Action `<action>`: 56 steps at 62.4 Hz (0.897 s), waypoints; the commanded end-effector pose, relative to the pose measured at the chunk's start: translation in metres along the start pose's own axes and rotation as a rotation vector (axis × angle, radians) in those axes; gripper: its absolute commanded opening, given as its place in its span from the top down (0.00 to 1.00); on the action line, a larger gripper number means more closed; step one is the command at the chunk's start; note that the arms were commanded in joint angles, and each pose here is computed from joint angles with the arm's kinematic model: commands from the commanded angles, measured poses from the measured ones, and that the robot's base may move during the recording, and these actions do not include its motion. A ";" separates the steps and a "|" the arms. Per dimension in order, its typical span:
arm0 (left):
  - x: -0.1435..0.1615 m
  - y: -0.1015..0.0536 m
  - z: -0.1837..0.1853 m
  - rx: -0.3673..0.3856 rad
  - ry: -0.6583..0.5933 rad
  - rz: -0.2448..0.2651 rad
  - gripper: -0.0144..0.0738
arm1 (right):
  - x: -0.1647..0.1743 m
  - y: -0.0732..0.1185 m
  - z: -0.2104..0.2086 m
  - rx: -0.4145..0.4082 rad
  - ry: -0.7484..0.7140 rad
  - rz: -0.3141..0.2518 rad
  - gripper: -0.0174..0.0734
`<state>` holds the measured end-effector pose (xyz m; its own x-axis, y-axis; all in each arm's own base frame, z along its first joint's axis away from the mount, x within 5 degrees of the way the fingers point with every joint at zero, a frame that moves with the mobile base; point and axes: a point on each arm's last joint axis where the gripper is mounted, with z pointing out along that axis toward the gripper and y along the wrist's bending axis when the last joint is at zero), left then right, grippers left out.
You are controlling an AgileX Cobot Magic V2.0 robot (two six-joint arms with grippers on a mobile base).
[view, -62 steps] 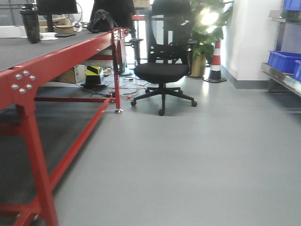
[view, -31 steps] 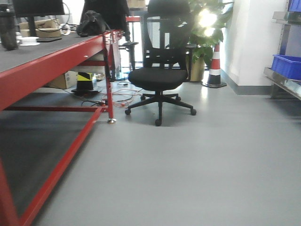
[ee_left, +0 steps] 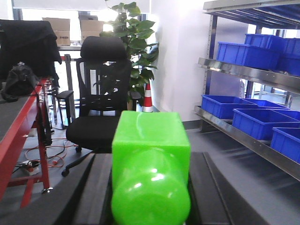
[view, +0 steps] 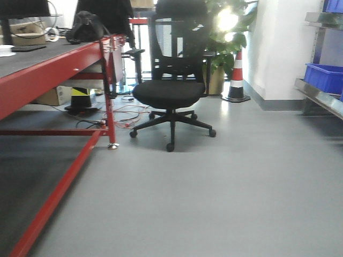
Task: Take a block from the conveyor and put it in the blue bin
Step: 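Drive the base away from the conveyor toward the bin shelves, then drive up to the shelf and stop facing a blue bin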
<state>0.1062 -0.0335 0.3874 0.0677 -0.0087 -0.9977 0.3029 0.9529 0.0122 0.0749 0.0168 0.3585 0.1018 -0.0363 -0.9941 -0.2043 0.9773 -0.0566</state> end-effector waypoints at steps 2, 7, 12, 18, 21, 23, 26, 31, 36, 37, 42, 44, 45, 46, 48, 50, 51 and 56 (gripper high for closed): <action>-0.001 -0.001 0.000 0.005 -0.017 -0.011 0.96 | -0.003 -0.001 -0.001 0.008 -0.029 -0.003 0.99; -0.001 -0.001 0.000 0.005 -0.017 -0.011 0.96 | -0.003 -0.001 -0.001 0.008 -0.029 -0.003 0.99; -0.001 -0.001 0.000 0.005 -0.017 -0.011 0.96 | -0.003 -0.001 -0.001 0.008 -0.029 -0.003 0.99; -0.001 -0.001 0.000 0.005 -0.017 -0.011 0.96 | -0.003 -0.001 -0.001 0.008 -0.029 -0.003 0.99; -0.001 -0.001 0.000 0.005 -0.017 -0.011 0.96 | -0.003 -0.001 -0.001 0.008 -0.029 -0.003 0.99; -0.001 -0.001 0.000 0.005 -0.017 -0.011 0.96 | -0.003 -0.001 -0.001 0.008 -0.029 -0.003 0.99; -0.001 -0.001 0.000 0.005 -0.017 -0.011 0.96 | -0.003 -0.001 -0.001 0.008 -0.029 -0.003 0.99; -0.001 -0.001 0.000 0.005 -0.017 -0.011 0.96 | -0.003 -0.001 -0.001 0.008 -0.029 -0.003 0.99; -0.001 -0.001 0.000 0.005 -0.017 -0.011 0.96 | -0.003 -0.001 -0.001 0.008 -0.029 -0.003 0.99; -0.001 -0.001 0.000 0.005 -0.017 -0.011 0.96 | -0.003 -0.001 -0.001 0.008 -0.029 -0.003 0.99; -0.001 -0.001 0.000 0.005 -0.017 -0.011 0.96 | -0.003 -0.001 -0.001 0.008 -0.029 -0.003 0.99; -0.001 -0.001 0.000 0.005 -0.017 -0.011 0.96 | -0.003 -0.001 -0.001 0.008 -0.029 -0.003 0.99; -0.001 -0.001 0.000 0.005 -0.017 -0.011 0.96 | -0.003 -0.001 -0.001 0.008 -0.029 -0.003 0.99; -0.001 -0.001 0.000 0.005 -0.017 -0.011 0.96 | -0.003 -0.001 -0.001 0.008 -0.029 -0.003 0.99; -0.001 -0.001 0.000 0.005 -0.017 -0.011 0.96 | -0.003 -0.001 -0.001 0.008 -0.029 -0.003 0.99; -0.001 -0.001 0.000 0.005 -0.017 -0.011 0.96 | -0.003 -0.001 -0.001 0.008 -0.029 -0.003 0.99; -0.001 -0.001 0.000 0.005 -0.017 -0.011 0.96 | -0.003 -0.001 -0.001 0.008 -0.029 -0.003 0.99; -0.001 -0.001 0.000 0.005 -0.017 -0.011 0.96 | -0.003 -0.001 -0.001 0.008 -0.029 -0.003 0.99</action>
<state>0.1062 -0.0335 0.3874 0.0677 -0.0087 -0.9977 0.3029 0.9529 0.0122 0.0749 0.0168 0.3585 0.1018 -0.0363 -0.9941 -0.2043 0.9773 -0.0566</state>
